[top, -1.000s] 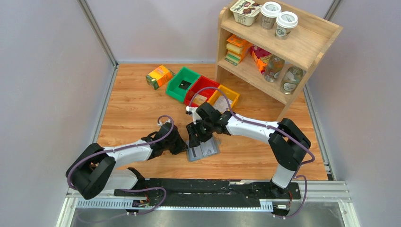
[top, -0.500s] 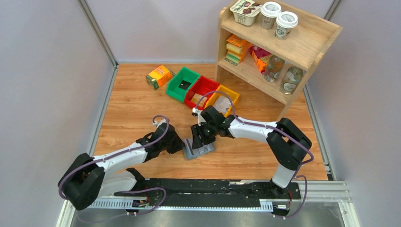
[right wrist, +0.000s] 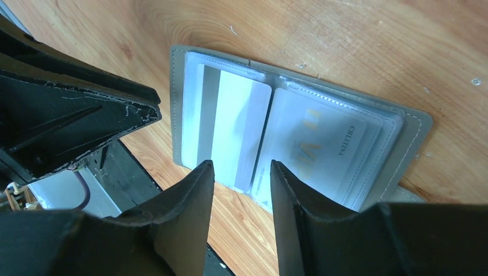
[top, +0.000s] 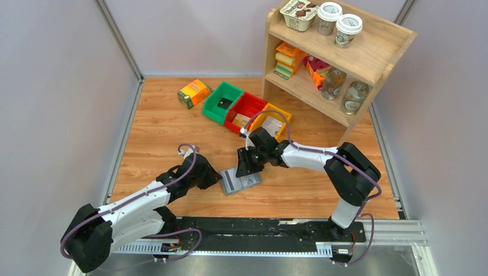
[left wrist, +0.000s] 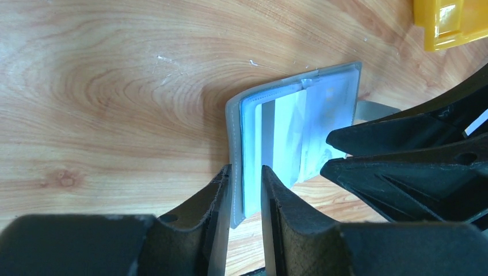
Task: Take the credit cards out of the card holder
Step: Remove the credit card from the card holder.
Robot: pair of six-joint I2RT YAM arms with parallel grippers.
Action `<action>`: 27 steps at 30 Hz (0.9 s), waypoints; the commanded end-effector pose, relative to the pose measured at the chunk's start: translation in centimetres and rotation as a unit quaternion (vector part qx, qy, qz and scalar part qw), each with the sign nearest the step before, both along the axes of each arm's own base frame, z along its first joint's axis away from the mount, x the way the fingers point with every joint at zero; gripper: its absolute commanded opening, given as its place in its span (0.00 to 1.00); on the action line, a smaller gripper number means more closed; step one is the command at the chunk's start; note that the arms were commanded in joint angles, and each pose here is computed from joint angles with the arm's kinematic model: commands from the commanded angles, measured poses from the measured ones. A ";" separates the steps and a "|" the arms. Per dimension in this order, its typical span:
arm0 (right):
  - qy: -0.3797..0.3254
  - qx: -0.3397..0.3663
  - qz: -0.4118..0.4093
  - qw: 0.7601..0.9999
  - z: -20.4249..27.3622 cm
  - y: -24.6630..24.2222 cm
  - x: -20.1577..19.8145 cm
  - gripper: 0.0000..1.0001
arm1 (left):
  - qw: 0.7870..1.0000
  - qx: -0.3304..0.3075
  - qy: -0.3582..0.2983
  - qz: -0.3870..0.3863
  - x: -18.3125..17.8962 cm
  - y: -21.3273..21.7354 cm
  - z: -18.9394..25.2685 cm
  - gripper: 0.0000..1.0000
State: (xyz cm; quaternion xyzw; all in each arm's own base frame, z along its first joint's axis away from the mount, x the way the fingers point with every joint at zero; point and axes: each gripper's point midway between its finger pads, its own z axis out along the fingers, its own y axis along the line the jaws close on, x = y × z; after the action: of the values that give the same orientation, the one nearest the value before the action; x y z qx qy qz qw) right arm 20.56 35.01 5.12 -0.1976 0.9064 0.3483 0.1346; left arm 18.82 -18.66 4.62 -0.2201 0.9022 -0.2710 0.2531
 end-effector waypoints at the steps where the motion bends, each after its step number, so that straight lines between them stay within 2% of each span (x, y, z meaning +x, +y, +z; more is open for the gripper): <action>1: -0.008 0.026 -0.004 1.000 0.7 1.1 0.4 0.42 | 1.000 -0.009 -0.008 0.005 0.1 0.0 1.6 0.29; 2: -0.006 0.026 -0.004 1.000 0.6 1.2 0.4 0.42 | 1.000 -0.013 -0.015 0.002 0.2 -0.2 2.4 0.26; 9: 0.005 0.020 -0.009 1.000 -0.5 1.3 0.5 0.41 | 0.998 -0.049 -0.036 -0.017 1.2 -2.1 4.0 0.21; 15: 0.011 0.017 -0.011 1.000 -0.9 1.2 0.5 0.41 | 0.998 -0.044 0.021 -0.048 1.2 -4.0 0.6 0.15; 23: 0.023 -0.003 -0.029 0.999 -2.1 0.4 0.7 0.41 | 0.996 -0.035 0.074 -0.016 -0.3 -3.0 -3.4 0.09; 27: 0.031 0.003 -0.025 0.999 -2.3 0.6 0.5 0.41 | 0.996 -0.044 0.080 0.003 -0.7 -2.4 -4.1 0.08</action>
State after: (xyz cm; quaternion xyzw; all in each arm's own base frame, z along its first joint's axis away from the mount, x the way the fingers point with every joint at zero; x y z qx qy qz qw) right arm 20.84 35.54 3.67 -0.1716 0.9121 0.3521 0.1209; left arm 19.19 -22.12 2.16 -0.2277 0.9054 -0.3059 0.1866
